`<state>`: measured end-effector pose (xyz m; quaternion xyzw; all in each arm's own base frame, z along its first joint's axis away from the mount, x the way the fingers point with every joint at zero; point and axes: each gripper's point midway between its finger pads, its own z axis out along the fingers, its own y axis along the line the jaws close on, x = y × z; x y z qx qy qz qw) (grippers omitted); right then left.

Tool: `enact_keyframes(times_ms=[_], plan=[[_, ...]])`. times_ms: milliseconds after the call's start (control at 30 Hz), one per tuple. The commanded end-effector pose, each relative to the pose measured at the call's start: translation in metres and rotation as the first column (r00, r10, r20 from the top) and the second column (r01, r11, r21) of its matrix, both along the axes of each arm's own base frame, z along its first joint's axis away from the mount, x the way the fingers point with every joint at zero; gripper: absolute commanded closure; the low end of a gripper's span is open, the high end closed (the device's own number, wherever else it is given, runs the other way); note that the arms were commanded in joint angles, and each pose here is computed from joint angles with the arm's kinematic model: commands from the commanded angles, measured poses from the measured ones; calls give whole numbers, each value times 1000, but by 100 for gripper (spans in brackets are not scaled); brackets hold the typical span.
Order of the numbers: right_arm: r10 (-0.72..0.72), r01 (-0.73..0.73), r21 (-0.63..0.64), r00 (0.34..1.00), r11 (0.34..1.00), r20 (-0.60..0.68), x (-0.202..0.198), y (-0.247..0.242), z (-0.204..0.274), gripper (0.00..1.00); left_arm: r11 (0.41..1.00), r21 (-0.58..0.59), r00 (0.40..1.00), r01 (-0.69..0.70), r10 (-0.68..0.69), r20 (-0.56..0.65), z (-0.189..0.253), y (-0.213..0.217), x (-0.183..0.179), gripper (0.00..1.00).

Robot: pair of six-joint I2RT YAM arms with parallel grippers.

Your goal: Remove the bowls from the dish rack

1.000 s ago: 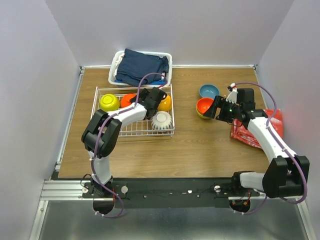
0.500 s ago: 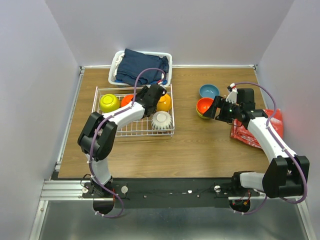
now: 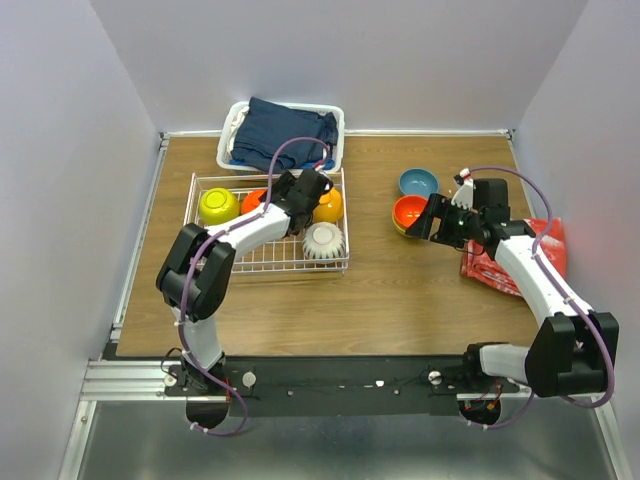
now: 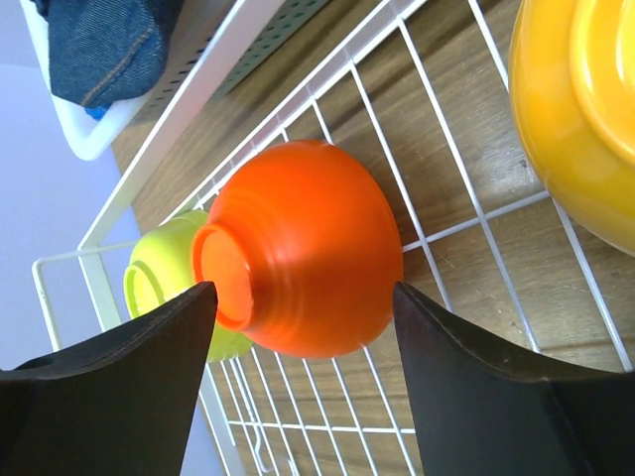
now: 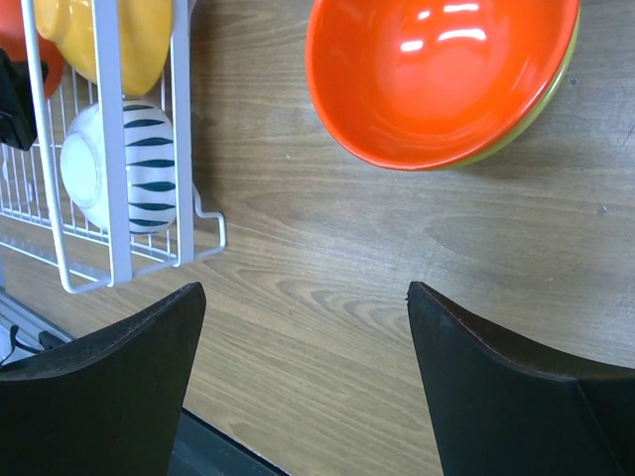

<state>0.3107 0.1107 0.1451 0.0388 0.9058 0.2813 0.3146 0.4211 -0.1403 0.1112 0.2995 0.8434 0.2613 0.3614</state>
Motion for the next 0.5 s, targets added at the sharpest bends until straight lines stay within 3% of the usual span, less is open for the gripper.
enact_keyframes(times_ms=[0,467], plan=[[17,-18,14,1000,1000,19,-3,3,2,10,1000,14,999,-3,4,-52,-27,0,-4,18],[16,-16,4,1000,1000,15,-3,1,0,10,993,113,996,-44,52,-67,-50,8,5,12]])
